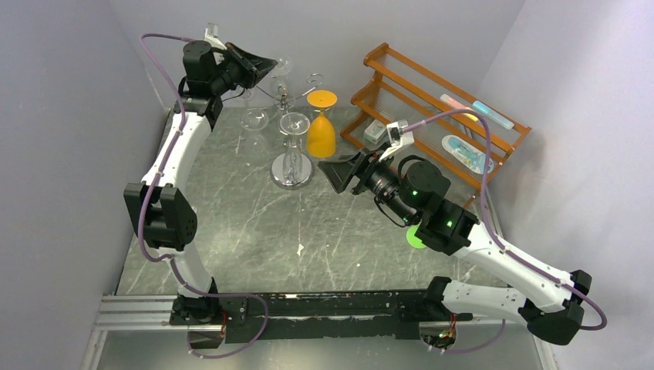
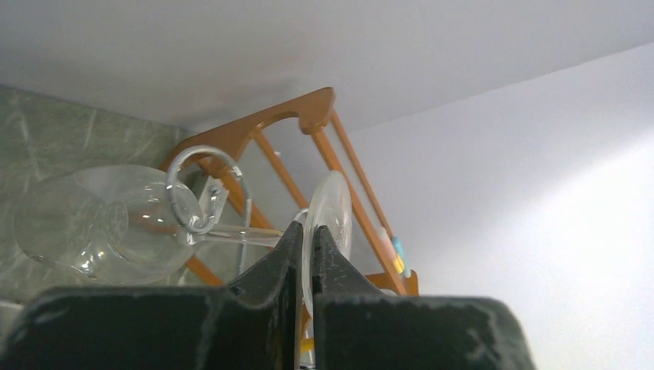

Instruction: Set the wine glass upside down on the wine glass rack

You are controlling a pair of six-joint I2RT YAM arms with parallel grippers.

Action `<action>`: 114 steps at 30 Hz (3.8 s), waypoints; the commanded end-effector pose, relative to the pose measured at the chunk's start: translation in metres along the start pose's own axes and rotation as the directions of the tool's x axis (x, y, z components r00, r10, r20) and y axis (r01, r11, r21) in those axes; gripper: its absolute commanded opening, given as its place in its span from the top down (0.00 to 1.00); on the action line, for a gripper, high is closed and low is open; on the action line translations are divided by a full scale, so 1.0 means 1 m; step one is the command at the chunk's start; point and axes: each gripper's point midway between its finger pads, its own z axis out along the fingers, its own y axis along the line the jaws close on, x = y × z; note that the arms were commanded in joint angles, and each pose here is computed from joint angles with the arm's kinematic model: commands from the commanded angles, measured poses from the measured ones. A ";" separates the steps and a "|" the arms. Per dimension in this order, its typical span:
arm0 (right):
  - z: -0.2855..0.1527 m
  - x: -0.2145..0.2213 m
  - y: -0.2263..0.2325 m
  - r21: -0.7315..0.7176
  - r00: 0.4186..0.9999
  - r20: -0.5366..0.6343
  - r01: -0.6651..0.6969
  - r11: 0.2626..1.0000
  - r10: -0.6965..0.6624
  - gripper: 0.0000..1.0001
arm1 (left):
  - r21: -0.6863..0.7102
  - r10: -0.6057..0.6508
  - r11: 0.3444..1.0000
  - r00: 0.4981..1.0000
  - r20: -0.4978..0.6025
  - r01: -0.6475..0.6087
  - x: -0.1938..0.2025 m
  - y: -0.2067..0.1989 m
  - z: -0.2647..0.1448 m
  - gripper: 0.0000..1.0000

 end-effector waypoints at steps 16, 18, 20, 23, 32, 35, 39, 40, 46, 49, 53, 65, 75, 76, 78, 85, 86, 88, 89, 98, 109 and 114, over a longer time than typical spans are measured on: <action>0.006 0.015 -0.010 0.029 1.000 -0.013 -0.020 0.999 0.021 0.28 | 0.030 0.049 0.998 0.989 0.140 -0.054 -0.039 -0.008 0.019 0.95; 0.007 0.016 -0.012 0.033 1.000 -0.013 -0.021 0.999 0.021 0.28 | 0.023 0.059 0.998 0.987 0.149 -0.063 -0.043 -0.009 0.017 0.95; 0.007 0.017 -0.012 0.036 1.000 -0.015 -0.019 0.999 0.019 0.28 | 0.000 0.064 0.998 0.987 0.149 -0.064 -0.044 -0.005 0.016 0.95; 0.007 0.017 -0.012 0.035 1.000 -0.016 -0.017 0.999 0.018 0.28 | -0.002 0.063 0.998 0.987 0.150 -0.064 -0.045 -0.005 0.017 0.95; 0.005 0.011 -0.013 0.042 1.000 0.003 -0.018 0.999 0.018 0.28 | -0.086 0.125 0.990 0.976 0.180 -0.111 -0.053 0.004 0.011 0.95; 0.004 0.011 -0.013 0.041 1.000 0.004 -0.019 0.999 0.019 0.28 | -0.118 0.185 0.979 0.966 0.180 -0.165 -0.055 0.007 0.007 0.95; 0.005 0.011 -0.009 0.023 0.999 0.009 -0.033 0.999 0.033 0.28 | -0.199 0.252 0.956 0.953 0.166 -0.218 -0.059 0.017 0.002 0.93; 0.006 0.012 -0.009 0.020 0.999 0.008 -0.037 0.999 0.037 0.28 | -0.202 0.257 0.954 0.952 0.163 -0.223 -0.058 0.018 0.001 0.91; 0.007 0.012 -0.007 0.018 0.999 0.004 -0.043 0.999 0.043 0.28 | -0.212 0.263 0.950 0.954 0.143 -0.230 -0.056 0.021 0.001 0.75; 0.005 0.010 -0.009 0.024 0.999 0.012 -0.044 0.999 0.043 0.28 | -0.226 0.268 0.946 0.953 0.145 -0.231 -0.058 0.021 -0.001 0.73; 0.003 0.008 -0.011 0.034 0.999 0.019 -0.047 0.998 0.047 0.28 | -0.260 0.290 0.934 0.944 0.156 -0.243 -0.062 0.021 -0.006 0.71; 0.005 0.023 -0.044 0.180 1.000 0.004 -0.014 0.984 0.013 0.28 | -0.336 0.455 0.866 0.864 0.217 -0.371 -0.085 -0.006 -0.043 0.49; 0.004 0.042 -0.100 0.387 0.988 -0.009 0.148 0.910 -0.157 0.21 | -0.342 0.660 0.731 0.739 0.135 -0.591 -0.059 -0.038 -0.121 0.31; 0.006 0.045 -0.106 0.408 0.984 -0.029 0.171 0.897 -0.175 0.21 | -0.356 0.676 0.716 0.724 0.139 -0.601 -0.053 -0.037 -0.136 0.29; 0.008 0.051 -0.119 0.467 0.976 -0.081 0.216 0.857 -0.202 0.20 | -0.388 0.700 0.691 0.699 0.147 -0.610 -0.042 -0.031 -0.164 0.22; -0.012 0.039 -0.177 0.682 0.961 -0.189 0.276 0.677 -0.202 0.18 | -0.467 0.731 0.631 0.677 0.090 -0.619 0.008 0.012 -0.239 0.08; -0.018 0.035 -0.185 0.706 0.962 -0.188 0.271 0.654 -0.196 0.18 | -0.472 0.731 0.626 0.678 0.077 -0.621 0.015 0.017 -0.246 0.06; -0.031 0.028 -0.203 0.756 0.967 -0.186 0.255 0.602 -0.176 0.18 | -0.456 0.724 0.630 0.687 0.053 -0.628 0.030 0.027 -0.254 0.05; -0.039 0.025 -0.213 0.783 0.969 -0.188 0.247 0.571 -0.162 0.18 | -0.437 0.726 0.632 0.686 0.044 -0.640 0.038 0.031 -0.256 0.04; -0.111 0.039 -0.265 0.932 0.977 -0.212 0.192 0.308 0.032 0.21 | -0.346 0.686 0.688 0.728 0.023 -0.637 0.091 0.078 -0.260 0.04; -0.155 0.078 -0.285 0.980 0.977 -0.146 0.122 0.157 0.155 0.20 | -0.312 0.576 0.779 0.817 0.013 -0.544 0.116 0.101 -0.252 0.08; -0.157 0.098 -0.291 0.981 0.971 -0.141 0.111 0.156 0.194 0.35 | -0.318 0.571 0.783 0.820 0.026 -0.535 0.117 0.103 -0.254 0.10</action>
